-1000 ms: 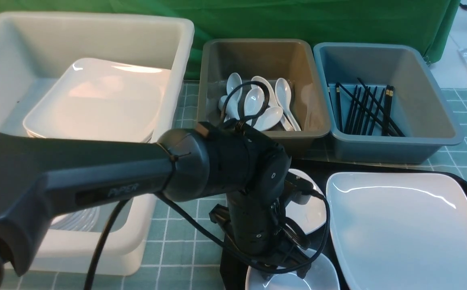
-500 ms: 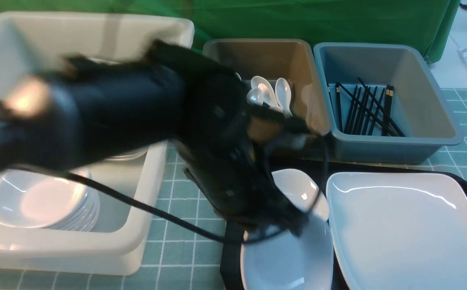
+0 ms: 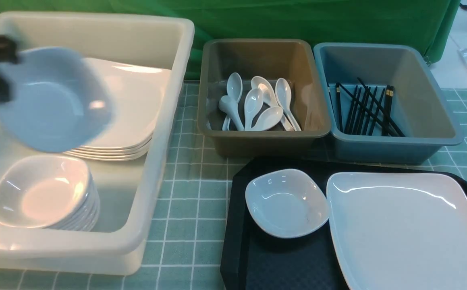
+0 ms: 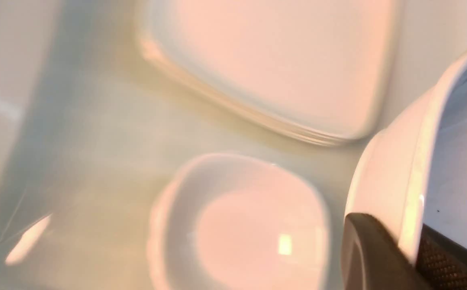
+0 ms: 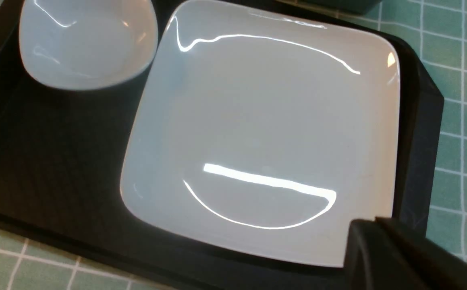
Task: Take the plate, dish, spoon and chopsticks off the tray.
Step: Use the left arm to put the small plate into the large storage box on the left, then use the left arm to grab a small plate from the dinner plate, then use the left arm to put the small plate into the large storage box on the left
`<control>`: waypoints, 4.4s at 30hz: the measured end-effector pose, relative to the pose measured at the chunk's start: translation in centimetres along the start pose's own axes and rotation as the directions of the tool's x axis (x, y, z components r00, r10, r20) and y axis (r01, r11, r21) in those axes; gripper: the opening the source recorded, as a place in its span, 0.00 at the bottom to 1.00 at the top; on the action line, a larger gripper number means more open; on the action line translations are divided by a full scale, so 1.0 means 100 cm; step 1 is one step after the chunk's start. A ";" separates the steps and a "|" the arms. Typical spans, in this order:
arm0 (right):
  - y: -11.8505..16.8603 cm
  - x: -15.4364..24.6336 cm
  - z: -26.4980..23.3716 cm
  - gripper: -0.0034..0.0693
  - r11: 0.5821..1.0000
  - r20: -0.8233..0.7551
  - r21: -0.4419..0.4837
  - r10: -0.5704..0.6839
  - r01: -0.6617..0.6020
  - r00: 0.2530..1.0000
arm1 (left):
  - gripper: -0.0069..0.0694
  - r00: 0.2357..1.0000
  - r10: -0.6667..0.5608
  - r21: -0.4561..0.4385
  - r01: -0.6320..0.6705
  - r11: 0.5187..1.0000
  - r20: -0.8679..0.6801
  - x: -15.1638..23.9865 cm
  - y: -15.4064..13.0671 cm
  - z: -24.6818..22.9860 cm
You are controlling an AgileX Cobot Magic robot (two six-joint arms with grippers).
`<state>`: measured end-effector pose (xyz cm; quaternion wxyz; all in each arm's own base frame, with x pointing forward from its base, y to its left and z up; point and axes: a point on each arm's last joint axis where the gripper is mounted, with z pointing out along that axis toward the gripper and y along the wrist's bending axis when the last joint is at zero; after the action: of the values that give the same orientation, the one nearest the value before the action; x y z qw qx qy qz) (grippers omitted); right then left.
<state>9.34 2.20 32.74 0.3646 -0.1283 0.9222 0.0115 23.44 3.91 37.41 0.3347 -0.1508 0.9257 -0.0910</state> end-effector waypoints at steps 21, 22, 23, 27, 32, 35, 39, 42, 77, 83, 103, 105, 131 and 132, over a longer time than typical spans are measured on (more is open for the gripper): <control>0.000 -0.004 0.000 0.12 1.000 0.048 -0.005 0.002 -0.001 0.999 | 0.31 0.937 -0.349 -0.022 0.349 0.937 0.003 0.072 0.080 0.078; 0.000 -0.004 0.000 0.12 1.000 0.048 -0.005 0.002 -0.001 0.999 | 0.37 0.939 -0.344 -0.019 0.344 0.939 0.007 0.072 0.080 0.078; 0.000 -0.004 0.000 0.12 1.000 0.048 -0.005 0.002 -0.001 0.999 | 0.42 0.939 -0.343 -0.015 0.343 0.939 0.011 0.071 0.080 0.077; 0.000 -0.004 0.000 0.13 1.000 0.048 -0.005 0.003 -0.003 0.999 | 0.66 0.964 -0.267 -0.007 0.267 0.964 -0.002 0.067 0.076 0.070; 0.000 -0.004 0.000 0.14 1.000 0.048 -0.005 0.005 -0.005 0.999 | 0.83 0.985 -0.171 0.036 0.170 0.985 0.032 0.044 0.060 0.040; 0.000 -0.004 0.000 0.14 1.000 0.048 -0.005 0.005 -0.005 0.999 | 0.81 0.993 -0.093 0.083 0.087 0.993 0.069 0.030 0.040 0.022; 0.000 -0.005 0.000 0.14 1.000 0.053 -0.006 0.007 -0.007 0.999 | 0.54 0.993 0.090 0.241 -0.107 0.965 0.080 0.021 -0.021 0.005; 0.000 -0.005 0.000 0.14 1.000 0.056 -0.006 0.007 -0.007 0.998 | 0.27 0.974 0.222 0.372 -0.223 0.901 0.047 0.035 -0.073 0.007; 0.000 -0.004 0.000 0.17 1.000 0.040 -0.005 0.023 -0.023 0.999 | 0.84 0.612 0.764 0.398 -0.661 0.637 -0.206 0.123 -0.280 0.251; 0.000 -0.004 0.000 0.17 1.000 0.040 -0.005 0.024 -0.024 0.999 | 0.84 0.613 0.761 0.402 -0.655 0.640 -0.212 0.130 -0.280 0.265; 0.000 -0.004 0.000 0.17 0.999 0.040 -0.006 0.033 -0.033 0.999 | 0.15 0.566 0.714 0.426 -0.572 0.701 -0.413 0.124 -0.272 0.219; 0.000 -0.004 0.000 0.17 0.999 0.040 -0.006 0.033 -0.033 0.999 | 0.12 0.582 0.720 0.430 -0.578 0.694 -0.379 0.115 -0.273 0.200; 0.000 -0.004 0.000 0.21 0.999 0.050 -0.007 0.034 -0.034 0.998 | 0.12 0.993 0.023 0.057 -0.016 0.998 -0.117 -0.026 0.001 0.034; 0.000 -0.005 0.000 0.21 0.999 0.053 -0.007 0.034 -0.034 0.998 | 0.12 0.991 0.013 0.053 -0.006 0.999 -0.131 -0.021 0.008 0.038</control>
<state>9.65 2.36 33.07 0.3882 -0.1133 0.9143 0.0241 27.23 5.12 35.57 0.2774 -0.1314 0.9437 -0.1235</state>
